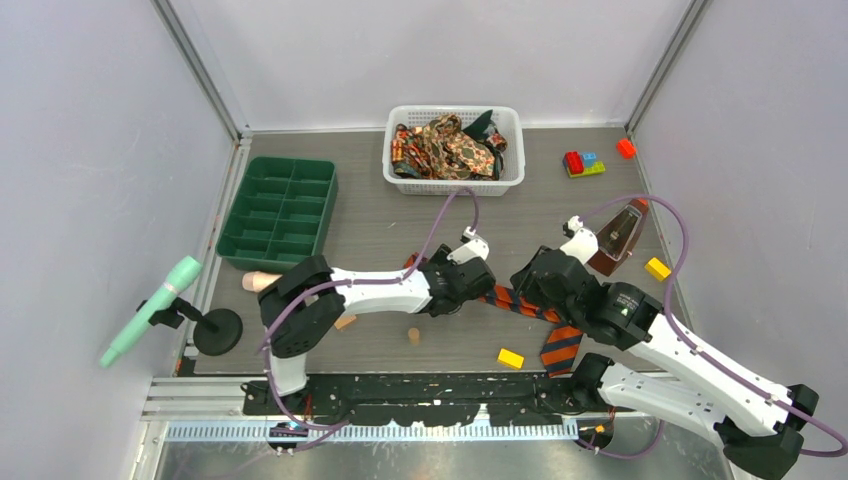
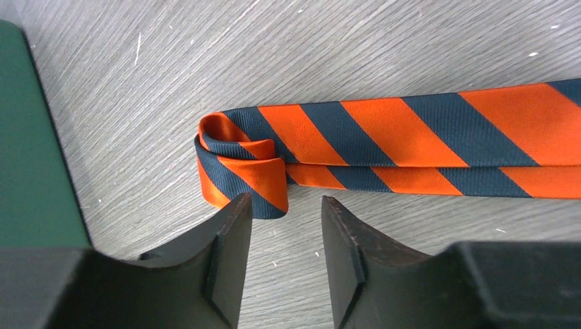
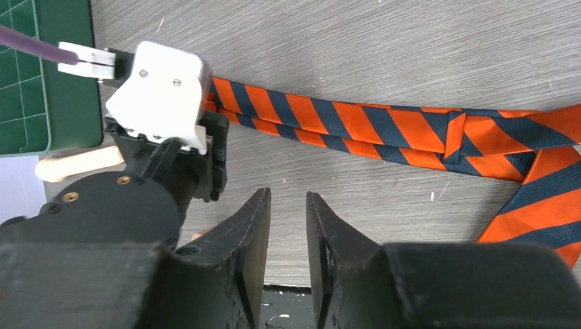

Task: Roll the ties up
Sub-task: Roll the tie at the center of the board.

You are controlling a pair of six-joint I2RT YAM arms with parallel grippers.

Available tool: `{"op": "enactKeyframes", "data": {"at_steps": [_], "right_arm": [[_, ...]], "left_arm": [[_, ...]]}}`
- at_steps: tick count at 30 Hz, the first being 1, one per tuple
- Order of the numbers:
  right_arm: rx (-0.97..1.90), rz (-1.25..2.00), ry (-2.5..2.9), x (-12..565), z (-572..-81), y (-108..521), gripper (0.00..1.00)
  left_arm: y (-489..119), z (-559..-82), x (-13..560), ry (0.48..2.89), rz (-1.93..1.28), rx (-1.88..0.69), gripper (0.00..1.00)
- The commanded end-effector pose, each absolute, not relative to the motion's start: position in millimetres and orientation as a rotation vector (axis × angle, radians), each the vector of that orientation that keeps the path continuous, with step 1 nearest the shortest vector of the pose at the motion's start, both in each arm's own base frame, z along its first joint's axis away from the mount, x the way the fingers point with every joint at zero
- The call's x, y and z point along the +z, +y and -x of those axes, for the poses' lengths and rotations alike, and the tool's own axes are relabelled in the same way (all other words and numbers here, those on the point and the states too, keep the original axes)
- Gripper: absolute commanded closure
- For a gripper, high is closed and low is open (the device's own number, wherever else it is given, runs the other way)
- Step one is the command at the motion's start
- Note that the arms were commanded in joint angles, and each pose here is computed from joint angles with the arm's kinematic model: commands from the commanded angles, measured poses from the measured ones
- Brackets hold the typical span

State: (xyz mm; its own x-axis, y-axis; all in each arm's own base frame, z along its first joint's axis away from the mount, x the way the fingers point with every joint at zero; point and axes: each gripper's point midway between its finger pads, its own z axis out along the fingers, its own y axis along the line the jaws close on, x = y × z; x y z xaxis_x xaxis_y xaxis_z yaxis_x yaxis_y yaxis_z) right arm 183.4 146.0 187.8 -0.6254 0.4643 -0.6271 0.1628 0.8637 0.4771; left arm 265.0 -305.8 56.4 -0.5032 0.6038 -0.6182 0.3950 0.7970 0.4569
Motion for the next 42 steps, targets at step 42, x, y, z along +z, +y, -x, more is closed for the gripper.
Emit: {"op": "enactKeyframes", "data": {"at_steps": [42], "right_arm": [[0.869,-0.325,2.382,85.2,-287.3,340.7,0.63]], "left_arm": [[-246.0,-336.8,65.8,2.398,-0.141,-0.670,0.85]]}}
